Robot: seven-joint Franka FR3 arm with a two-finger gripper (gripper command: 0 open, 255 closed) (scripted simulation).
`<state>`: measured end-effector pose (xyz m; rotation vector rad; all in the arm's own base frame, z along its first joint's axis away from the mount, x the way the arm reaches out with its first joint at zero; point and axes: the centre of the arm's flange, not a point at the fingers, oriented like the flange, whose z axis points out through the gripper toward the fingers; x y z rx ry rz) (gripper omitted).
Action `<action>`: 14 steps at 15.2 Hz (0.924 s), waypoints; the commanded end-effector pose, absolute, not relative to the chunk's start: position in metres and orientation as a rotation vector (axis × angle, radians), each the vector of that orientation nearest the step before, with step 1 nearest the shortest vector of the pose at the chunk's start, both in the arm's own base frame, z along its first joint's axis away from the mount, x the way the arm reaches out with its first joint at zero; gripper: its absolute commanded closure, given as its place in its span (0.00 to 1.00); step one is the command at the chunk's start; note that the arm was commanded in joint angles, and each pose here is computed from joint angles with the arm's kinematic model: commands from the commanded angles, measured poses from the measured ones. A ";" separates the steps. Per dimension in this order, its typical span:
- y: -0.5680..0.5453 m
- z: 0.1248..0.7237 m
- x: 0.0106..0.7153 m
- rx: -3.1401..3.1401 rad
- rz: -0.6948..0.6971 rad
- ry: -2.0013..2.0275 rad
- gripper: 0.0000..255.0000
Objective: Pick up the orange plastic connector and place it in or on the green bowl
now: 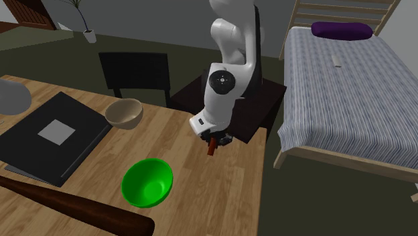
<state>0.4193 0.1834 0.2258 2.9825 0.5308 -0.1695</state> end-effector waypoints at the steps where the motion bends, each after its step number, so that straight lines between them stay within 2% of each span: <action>1: 0.183 0.236 0.420 2.983 -0.170 0.531 1.00; 14: 0.183 0.304 0.420 2.983 -0.170 0.531 1.00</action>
